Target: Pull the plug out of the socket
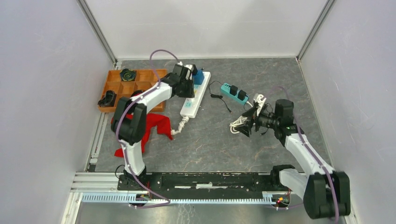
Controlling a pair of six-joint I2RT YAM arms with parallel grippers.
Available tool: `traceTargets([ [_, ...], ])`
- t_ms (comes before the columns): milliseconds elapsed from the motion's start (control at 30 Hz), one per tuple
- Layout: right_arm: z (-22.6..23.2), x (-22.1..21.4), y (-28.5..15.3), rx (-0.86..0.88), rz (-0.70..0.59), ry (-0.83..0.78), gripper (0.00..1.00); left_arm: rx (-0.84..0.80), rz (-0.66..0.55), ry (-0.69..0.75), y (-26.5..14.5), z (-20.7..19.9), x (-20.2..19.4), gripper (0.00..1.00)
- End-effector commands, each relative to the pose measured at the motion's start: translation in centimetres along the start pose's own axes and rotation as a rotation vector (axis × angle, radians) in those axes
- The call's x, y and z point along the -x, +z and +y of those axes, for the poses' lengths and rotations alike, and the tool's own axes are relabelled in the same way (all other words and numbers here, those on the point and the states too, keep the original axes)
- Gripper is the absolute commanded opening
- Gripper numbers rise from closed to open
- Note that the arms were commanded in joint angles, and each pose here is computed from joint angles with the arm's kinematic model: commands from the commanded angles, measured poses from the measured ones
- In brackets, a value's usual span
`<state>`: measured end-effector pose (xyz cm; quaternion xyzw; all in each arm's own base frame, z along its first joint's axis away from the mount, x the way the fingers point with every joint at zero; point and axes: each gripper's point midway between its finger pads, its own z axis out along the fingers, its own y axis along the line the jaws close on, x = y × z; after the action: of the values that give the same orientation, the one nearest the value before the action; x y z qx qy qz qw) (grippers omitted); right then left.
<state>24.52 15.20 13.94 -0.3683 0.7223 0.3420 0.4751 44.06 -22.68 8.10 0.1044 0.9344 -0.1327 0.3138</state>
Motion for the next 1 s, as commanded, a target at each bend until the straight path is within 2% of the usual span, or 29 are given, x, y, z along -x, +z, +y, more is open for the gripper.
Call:
traceTargets([
  [0, 0.4, 5.4, 3.2, 0.063, -0.110, 0.116, 0.98, -0.246, -0.281, -0.248, -6.0, -6.5, 5.6, 0.02],
  [233, -1.1, 4.5, 9.2, -0.024, -0.067, 0.441, 0.98, -0.229, -0.345, -0.487, -7.3, -8.8, 3.3, 0.02],
  [333, -1.3, 3.0, 11.0, -0.060, -0.002, 0.497, 0.98, -0.207, -0.369, -0.540, -7.6, -9.9, 2.3, 0.02],
  [500, 0.1, 1.3, 12.8, 0.017, 0.045, 0.591, 0.98, -0.216, -0.396, -0.597, -7.7, -11.2, 1.2, 0.02],
  [633, 0.4, -0.8, 13.7, 0.008, 0.111, 0.615, 0.98, -0.230, -0.404, -0.627, -7.7, -11.6, 0.5, 0.02],
  [867, 1.4, -2.9, 14.8, 0.042, 0.179, 0.663, 0.65, -0.238, -0.414, -0.637, -7.9, -12.2, 0.4, 0.02],
  [933, 1.3, -3.2, 14.9, 0.034, 0.189, 0.682, 0.48, -0.248, -0.411, -0.636, -8.1, -12.7, 0.3, 0.02],
  [967, 1.0, -3.8, 14.9, 0.006, 0.203, 0.689, 0.36, -0.254, -0.410, -0.638, -8.3, -12.9, 0.2, 0.02],
])
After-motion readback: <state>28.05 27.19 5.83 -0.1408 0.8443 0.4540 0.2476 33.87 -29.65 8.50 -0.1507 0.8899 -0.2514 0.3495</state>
